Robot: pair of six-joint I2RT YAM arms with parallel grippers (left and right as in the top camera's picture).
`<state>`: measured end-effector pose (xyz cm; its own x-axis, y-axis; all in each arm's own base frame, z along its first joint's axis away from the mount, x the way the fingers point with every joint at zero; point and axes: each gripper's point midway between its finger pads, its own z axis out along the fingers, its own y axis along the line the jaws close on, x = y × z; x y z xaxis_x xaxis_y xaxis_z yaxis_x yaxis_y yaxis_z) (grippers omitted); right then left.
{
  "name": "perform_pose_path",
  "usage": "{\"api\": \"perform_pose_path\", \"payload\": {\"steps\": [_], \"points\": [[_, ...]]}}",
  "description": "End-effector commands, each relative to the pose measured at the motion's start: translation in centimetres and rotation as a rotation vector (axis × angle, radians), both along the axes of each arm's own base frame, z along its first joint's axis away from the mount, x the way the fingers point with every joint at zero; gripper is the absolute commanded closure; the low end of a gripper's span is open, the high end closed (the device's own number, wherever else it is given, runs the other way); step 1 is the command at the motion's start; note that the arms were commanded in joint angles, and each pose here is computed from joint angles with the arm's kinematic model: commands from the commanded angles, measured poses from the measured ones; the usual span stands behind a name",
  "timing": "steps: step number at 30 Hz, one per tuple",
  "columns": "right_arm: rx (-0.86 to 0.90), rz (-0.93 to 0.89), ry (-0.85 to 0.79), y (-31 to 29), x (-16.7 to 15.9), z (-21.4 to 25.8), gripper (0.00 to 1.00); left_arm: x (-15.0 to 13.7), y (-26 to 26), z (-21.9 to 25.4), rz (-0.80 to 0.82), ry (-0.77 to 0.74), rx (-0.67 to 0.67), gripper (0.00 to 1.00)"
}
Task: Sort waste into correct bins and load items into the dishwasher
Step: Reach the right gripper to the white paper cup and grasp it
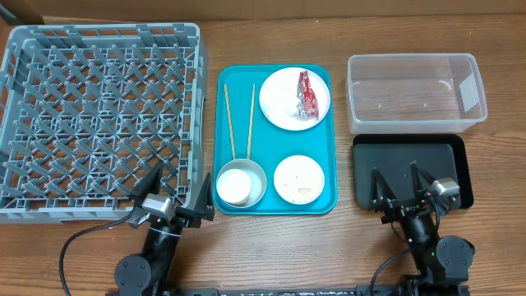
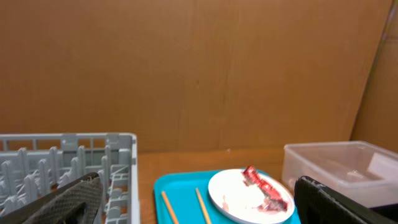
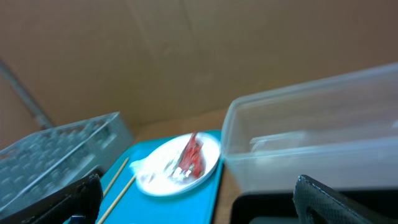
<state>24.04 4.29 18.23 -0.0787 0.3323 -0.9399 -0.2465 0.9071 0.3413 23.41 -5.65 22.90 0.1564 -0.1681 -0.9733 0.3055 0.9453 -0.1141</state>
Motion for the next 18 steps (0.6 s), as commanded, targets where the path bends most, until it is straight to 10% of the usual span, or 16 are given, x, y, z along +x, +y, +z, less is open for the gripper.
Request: {"api": "perform_pose_path", "payload": {"steps": [1,10,18], "points": [[0.034,0.056,-0.054,0.9,-1.5,4.9,0.00,-1.0,-0.3,4.3,-0.034,-0.017,-0.037,0.00],[0.022,0.054,0.096,0.9,-3.2,13.9,0.00,1.0,-2.1,10.5,-0.118,0.290,0.089,0.00],[0.031,0.054,0.581,0.9,-2.1,16.7,0.00,4.0,-2.8,12.9,-0.174,0.729,0.209,0.00]]}}
